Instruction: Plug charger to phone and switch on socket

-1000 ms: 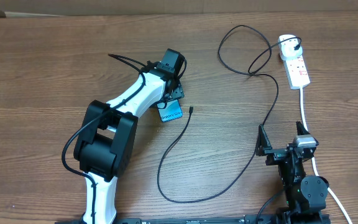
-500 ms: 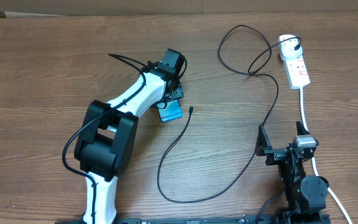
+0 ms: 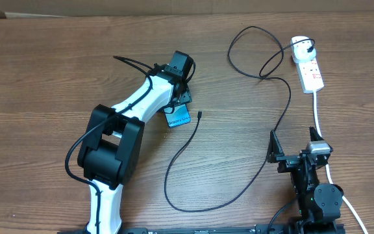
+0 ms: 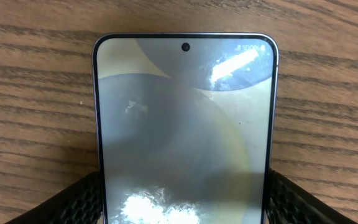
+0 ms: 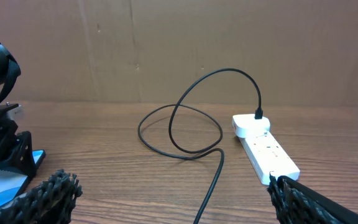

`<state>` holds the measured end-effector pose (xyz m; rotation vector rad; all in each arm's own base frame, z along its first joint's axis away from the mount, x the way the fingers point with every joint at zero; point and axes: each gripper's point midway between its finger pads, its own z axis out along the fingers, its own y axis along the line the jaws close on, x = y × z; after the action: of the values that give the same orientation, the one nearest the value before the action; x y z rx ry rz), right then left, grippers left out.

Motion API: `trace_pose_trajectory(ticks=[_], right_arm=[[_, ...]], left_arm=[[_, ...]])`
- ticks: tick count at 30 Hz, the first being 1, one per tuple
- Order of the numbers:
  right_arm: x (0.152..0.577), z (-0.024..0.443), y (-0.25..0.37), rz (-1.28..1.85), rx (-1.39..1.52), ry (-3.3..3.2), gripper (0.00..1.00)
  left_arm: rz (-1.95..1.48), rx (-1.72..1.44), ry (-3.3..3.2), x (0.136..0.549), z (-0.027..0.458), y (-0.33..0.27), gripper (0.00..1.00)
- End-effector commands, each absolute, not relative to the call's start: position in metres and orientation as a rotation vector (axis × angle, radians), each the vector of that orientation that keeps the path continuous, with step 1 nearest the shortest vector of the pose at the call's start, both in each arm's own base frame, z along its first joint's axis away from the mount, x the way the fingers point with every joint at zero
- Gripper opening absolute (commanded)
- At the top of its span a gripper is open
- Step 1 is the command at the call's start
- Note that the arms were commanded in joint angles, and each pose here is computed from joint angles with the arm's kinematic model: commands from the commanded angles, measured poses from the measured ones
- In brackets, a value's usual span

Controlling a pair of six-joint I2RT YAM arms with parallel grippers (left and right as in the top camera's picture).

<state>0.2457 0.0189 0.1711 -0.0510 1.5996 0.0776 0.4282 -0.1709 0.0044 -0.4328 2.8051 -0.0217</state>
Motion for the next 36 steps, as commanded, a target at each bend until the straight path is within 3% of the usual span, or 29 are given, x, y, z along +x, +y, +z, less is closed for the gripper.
trace_pose_trajectory(ticks=[1,9,36], right_arm=[[0.246,0.17,0.019,0.076,-0.052,1.594,1.0],[0.246,0.17,0.019,0.077,-0.052,1.594,1.0],[0.246,0.17,0.019,0.077,-0.052,1.594,1.0]], left_arm=[[-0.014,-0.41,2.865,0.423,-0.017,-0.172,0.78],[0.007,-0.409,2.897,0.422,-0.002,-0.172,0.8],[-0.028,-0.408,2.935,0.418,-0.002,-0.171,0.75]])
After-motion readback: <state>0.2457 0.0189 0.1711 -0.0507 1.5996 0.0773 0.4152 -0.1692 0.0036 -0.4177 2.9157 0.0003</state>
